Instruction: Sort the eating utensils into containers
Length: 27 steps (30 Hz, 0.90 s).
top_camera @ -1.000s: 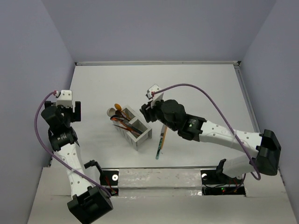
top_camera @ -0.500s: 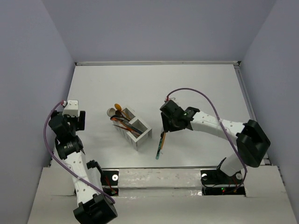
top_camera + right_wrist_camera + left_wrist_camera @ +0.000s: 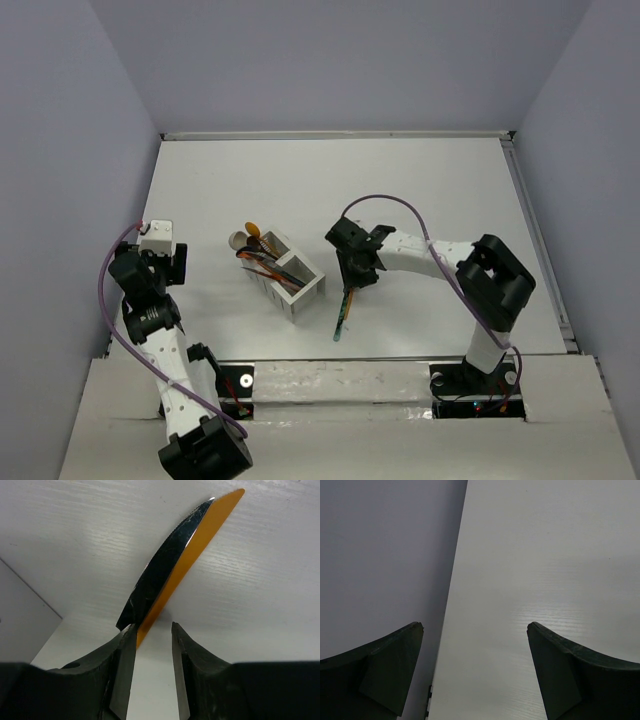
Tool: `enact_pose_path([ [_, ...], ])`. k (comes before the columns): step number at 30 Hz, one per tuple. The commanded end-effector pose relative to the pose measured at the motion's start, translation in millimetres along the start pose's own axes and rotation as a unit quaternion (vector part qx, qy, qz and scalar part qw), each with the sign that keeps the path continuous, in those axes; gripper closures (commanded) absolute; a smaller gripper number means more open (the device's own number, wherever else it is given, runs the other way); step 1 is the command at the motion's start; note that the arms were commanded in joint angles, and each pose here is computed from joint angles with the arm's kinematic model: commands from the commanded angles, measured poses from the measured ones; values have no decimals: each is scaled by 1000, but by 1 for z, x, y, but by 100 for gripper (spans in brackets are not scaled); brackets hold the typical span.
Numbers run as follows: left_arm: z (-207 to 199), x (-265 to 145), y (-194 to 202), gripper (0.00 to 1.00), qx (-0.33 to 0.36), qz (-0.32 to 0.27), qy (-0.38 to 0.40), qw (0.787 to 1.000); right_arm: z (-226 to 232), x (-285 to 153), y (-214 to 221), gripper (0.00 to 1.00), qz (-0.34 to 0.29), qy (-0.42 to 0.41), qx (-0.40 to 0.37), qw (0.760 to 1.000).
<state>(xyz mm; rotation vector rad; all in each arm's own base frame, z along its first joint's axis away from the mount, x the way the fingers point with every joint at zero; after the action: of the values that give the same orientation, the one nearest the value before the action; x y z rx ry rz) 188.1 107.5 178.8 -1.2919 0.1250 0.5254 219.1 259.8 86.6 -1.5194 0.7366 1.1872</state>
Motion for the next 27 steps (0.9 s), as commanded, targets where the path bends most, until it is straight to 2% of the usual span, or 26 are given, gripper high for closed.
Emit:
enact_pose_path([
  [1,2,-1,-11,1,11,-31,-4,999,-4,-1,-3,64,6,5,6,1000],
  [6,2,-1,-11,1,11,-32,-4,999,-8,4,4,75,16,14,5,1000],
  [8,2,-1,-11,1,11,-32,-5,999,-8,6,5,76,19,16,4,1000],
  [10,3,-1,-11,1,11,-33,-5,999,-8,7,4,75,19,18,1,1000],
  [12,2,-1,-11,1,11,-33,-4,999,-10,10,0,71,17,21,5,1000],
  [27,3,-2,-12,1,13,-35,-8,999,-9,23,-10,73,29,5,13,999],
])
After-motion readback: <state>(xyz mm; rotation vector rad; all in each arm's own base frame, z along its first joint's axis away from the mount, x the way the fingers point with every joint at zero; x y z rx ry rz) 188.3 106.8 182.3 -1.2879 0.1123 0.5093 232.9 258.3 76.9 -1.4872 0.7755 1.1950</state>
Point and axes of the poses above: each gripper's point midway between its finger pads, its own x axis out along the fingers, its own z axis along the line the jaws close on, y = z × x, the point moved 6 cm from there along -x, back along the fingers, and after that the axes turned 6 degrees about -x, right-handed, at the moved point
